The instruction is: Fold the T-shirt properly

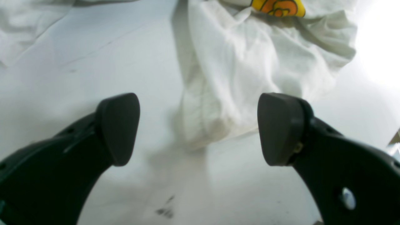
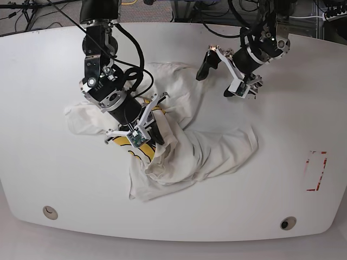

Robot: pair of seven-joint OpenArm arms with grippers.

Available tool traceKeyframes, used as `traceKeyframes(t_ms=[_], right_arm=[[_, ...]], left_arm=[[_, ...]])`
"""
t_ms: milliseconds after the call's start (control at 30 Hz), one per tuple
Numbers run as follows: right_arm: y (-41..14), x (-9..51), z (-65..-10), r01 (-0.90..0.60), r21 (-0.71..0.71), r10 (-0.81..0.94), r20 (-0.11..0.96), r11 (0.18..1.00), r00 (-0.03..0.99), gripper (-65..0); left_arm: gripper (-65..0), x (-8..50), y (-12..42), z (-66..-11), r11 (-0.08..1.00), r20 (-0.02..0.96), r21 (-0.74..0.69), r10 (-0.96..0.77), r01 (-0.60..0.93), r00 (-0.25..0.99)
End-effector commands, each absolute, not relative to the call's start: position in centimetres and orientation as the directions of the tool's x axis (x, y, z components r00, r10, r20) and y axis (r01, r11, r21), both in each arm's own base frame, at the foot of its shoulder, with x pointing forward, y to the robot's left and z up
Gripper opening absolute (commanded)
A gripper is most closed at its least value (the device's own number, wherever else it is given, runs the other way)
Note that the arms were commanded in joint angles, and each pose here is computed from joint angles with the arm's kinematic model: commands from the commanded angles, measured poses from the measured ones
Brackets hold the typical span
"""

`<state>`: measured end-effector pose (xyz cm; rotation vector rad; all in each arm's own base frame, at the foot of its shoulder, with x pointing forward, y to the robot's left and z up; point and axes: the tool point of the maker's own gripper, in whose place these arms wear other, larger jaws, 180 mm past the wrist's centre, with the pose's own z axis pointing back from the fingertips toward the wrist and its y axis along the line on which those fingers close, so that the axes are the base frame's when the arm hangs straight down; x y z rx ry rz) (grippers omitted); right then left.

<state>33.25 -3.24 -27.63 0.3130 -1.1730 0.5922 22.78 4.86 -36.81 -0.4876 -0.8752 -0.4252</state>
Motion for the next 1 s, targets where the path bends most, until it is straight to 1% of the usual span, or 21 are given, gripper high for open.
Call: traceKeyframes(t_ms=[0,267,400,533,733,967], right_arm=[[-3.0,33.8,-25.7,-0.582,-0.077,0.238,0.949,0.809,0.205,-65.0],[-3.0,33.7,-25.8,-0.582,-0.075,0.238,0.949,0.809,0.208,-65.0],[-3.0,33.7,-25.8,-0.582,-0.075,0.238,0.949,0.809,0.208,-65.0],[-3.0,33.7,-25.8,-0.581,-0.076,0.238,0.949,0.81,0.207,-65.0],[-3.0,33.7,-25.8,-0.582,-0.073,0.235,0.949,0.81,0.209,-65.0],[-3.0,33.6,-25.1,-0.581,-0.084,0.235,0.953,0.809,0.189,-65.0]], left_arm=[[-8.9,22.8,3.7,-35.9,0.788,0.828,-0.241,-0.137,0.566,0.544],[-9.0,21.5,2.4,-37.8,0.765,0.792,-0.284,-0.153,0.578,0.591],[-9.2,21.2,2.5,-38.9,0.767,0.772,-0.3,-0.154,0.567,0.616],[-9.3,21.7,2.6,-39.1,0.77,0.773,-0.295,-0.155,0.565,0.615],[-9.3,21.2,3.0,-40.8,0.777,0.739,-0.317,-0.157,0.544,0.655],[-9.4,21.9,2.1,-41.3,0.761,0.736,-0.323,-0.171,0.562,0.655]])
